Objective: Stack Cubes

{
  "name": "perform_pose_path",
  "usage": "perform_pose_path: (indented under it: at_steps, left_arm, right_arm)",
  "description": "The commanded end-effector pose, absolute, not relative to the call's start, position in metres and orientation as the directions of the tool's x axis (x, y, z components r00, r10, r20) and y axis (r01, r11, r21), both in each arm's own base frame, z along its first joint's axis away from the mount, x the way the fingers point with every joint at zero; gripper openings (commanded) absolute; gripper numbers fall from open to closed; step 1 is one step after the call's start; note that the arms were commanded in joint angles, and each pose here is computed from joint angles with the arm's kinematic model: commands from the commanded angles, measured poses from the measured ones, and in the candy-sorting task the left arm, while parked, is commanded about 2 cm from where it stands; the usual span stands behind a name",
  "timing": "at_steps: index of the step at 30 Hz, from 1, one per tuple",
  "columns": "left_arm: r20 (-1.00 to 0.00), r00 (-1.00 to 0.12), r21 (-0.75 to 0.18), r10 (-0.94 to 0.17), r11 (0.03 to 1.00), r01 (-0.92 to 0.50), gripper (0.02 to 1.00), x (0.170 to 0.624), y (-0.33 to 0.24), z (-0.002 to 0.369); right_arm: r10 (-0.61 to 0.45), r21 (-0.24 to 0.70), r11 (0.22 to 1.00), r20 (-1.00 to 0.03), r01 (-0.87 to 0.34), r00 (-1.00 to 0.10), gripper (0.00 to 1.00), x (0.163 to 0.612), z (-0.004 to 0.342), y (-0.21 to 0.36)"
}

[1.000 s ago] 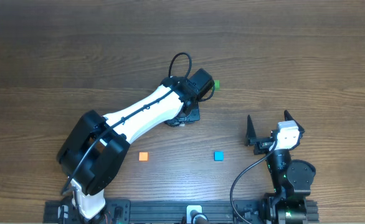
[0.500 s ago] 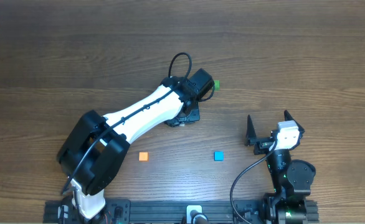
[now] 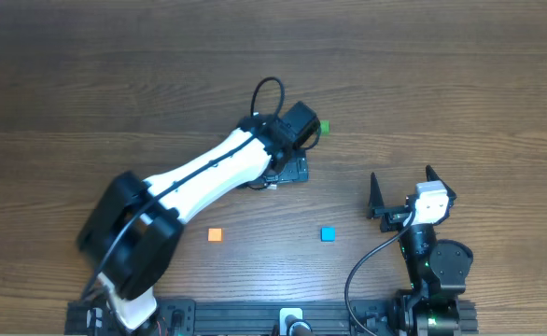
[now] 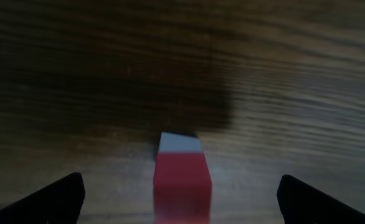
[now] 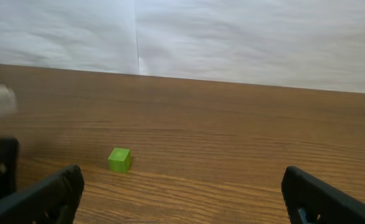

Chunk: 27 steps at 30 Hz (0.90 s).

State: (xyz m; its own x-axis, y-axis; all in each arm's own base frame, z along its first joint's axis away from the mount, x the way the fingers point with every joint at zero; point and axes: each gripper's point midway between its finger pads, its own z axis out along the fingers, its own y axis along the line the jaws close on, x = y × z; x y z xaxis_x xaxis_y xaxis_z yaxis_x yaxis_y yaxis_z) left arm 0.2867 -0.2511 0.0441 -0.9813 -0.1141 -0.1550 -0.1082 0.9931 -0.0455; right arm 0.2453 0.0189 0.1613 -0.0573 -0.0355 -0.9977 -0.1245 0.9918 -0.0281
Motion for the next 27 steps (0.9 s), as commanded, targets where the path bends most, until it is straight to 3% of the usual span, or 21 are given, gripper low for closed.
perform_pose_path:
  at_steps: [1,4,8,18,27]
  left_arm:
    - [-0.351,-0.922,-0.158,-0.164,0.981,-0.115,1.000,0.298,-0.238,0.133]
    - [-0.394,-0.901,-0.204,-0.181,0.973,-0.107,0.998,0.289,-0.229,0.167]
    - [-0.431,-0.887,-0.151,-0.168,0.982,-0.113,1.000,0.267,-0.199,0.177]
    - [-0.271,-0.954,-0.065,-0.130,0.991,-0.116,1.000,0.196,-0.149,0.056]
    - [-0.239,-0.963,-0.076,-0.126,0.991,-0.111,0.925,0.184,-0.145,0.027]
  right_arm:
    - [-0.040,-0.032,0.991,-0.997,-0.133,-0.058,0.993,0.245,0.159,0.021]
    - [-0.040,-0.032,0.991,-0.997,-0.133,-0.058,0.993,0.245,0.159,0.021]
    - [-0.040,-0.032,0.991,-0.997,-0.133,-0.058,0.991,0.245,0.159,0.021]
    - [-0.040,-0.032,0.991,-0.997,-0.133,-0.058,0.993,0.245,0.159,0.021]
    - [-0.040,-0.032,0.991,-0.997,-0.133,-0.058,0.993,0.245,0.159,0.021]
